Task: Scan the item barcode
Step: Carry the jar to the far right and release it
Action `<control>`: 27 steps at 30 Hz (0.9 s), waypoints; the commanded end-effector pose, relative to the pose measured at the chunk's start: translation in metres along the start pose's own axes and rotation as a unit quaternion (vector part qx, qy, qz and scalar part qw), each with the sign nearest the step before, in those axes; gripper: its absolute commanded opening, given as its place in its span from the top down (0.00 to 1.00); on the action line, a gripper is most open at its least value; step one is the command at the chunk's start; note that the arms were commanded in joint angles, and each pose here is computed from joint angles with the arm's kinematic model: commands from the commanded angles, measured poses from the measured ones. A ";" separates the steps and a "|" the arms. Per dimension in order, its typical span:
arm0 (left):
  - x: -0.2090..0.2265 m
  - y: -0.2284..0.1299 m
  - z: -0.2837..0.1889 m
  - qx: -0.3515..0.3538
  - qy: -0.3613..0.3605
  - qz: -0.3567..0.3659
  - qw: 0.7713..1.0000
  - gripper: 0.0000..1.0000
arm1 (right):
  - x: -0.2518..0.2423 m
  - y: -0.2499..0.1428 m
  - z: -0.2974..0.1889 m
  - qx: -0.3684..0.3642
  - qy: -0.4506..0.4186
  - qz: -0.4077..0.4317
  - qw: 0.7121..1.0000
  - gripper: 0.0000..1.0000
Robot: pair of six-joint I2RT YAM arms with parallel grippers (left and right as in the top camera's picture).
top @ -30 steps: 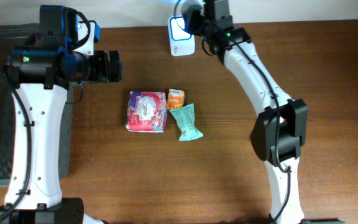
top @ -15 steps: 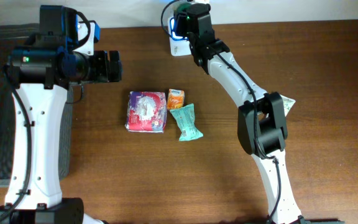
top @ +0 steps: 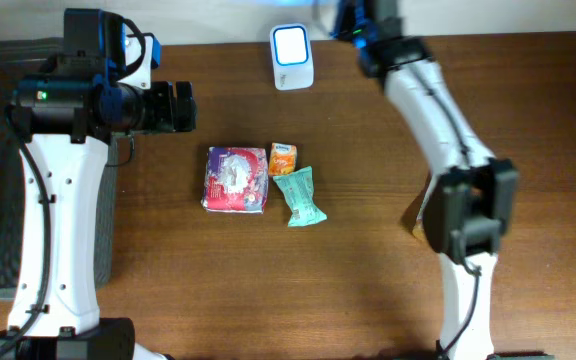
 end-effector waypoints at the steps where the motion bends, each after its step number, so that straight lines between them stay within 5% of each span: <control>1: -0.001 0.000 -0.007 -0.008 -0.008 0.004 1.000 0.01 | -0.068 0.042 -0.055 -0.001 -0.060 0.035 0.998 0.36; 8: -0.001 0.000 -0.007 -0.008 -0.008 0.004 1.000 0.01 | -0.228 -0.009 -0.088 0.159 -0.205 0.110 0.959 0.39; 16: -0.001 0.000 -0.007 -0.008 -0.008 0.004 1.000 0.01 | -0.375 -0.055 -0.136 0.220 -0.295 0.222 0.903 0.38; 27: -0.001 0.000 -0.007 -0.008 -0.008 0.004 1.000 0.01 | -0.466 -0.120 -0.121 0.253 -0.323 0.259 0.874 0.37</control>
Point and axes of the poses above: each gripper's point midway between its finger pads, its own z axis out along the fingers, its own x axis along the line the jaws close on, y = z × x, the point moved 5 cm from there along -z, back along the fingers, and after that the axes turned 6 degrees about -z, right-handed, at the moved point
